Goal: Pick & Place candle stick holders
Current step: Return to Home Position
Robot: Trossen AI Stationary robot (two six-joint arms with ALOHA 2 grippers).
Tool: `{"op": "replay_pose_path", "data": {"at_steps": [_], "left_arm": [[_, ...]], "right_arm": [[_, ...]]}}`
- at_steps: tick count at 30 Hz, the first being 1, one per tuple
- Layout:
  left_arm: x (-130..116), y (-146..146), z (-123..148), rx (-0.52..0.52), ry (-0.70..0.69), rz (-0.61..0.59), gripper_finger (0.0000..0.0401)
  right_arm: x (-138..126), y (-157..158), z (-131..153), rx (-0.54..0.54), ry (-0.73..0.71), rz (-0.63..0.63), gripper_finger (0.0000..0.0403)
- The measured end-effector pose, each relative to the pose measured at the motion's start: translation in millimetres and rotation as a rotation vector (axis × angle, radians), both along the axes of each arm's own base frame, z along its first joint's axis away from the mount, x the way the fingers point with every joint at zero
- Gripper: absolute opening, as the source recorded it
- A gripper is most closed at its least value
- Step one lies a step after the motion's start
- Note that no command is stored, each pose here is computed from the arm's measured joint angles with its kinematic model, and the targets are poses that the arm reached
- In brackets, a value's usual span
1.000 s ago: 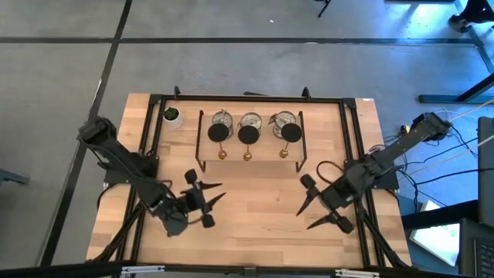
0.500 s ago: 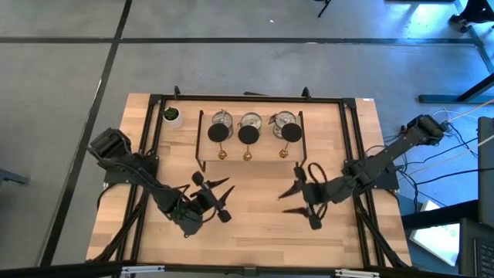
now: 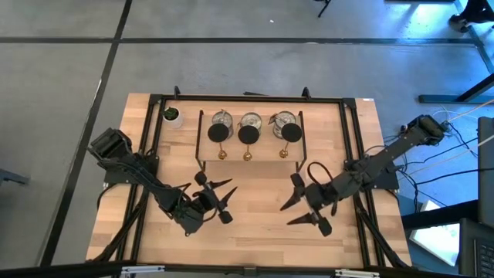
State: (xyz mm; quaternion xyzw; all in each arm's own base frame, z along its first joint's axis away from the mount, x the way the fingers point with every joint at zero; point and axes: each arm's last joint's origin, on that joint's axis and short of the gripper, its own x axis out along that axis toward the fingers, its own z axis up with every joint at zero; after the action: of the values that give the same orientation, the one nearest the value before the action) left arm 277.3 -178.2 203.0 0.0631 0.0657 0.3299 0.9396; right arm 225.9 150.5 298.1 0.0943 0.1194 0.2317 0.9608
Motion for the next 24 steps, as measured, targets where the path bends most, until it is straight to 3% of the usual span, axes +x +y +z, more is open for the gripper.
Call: {"op": "replay_pose_path", "data": {"at_steps": [2,4,10,15,19,24], "left_arm": [[1,2,1,-0.003,-0.012,0.022,0.0141],[5,8,3,-0.014,-0.03,0.047,0.0141],[19,25,6,-0.128,-0.103,0.011,0.0141],[26,29,11,-0.199,-0.154,-0.062,0.0139],[25,8,18,-0.161,-0.162,-0.083,0.012],[40,-45,25,-0.05,-0.129,0.005,0.0081]], "right_arm": [[2,-4,3,0.049,-0.003,-0.012,0.0211],[1,-9,7,0.053,-0.01,0.062,0.0211],[-9,-9,8,-0.114,-0.111,0.457,0.0211],[-18,-3,-2,-0.182,-0.073,0.631,0.0211],[-26,3,-11,-0.197,-0.04,0.703,0.0211],[-38,6,-23,-0.151,-0.064,0.794,0.0211]]}}
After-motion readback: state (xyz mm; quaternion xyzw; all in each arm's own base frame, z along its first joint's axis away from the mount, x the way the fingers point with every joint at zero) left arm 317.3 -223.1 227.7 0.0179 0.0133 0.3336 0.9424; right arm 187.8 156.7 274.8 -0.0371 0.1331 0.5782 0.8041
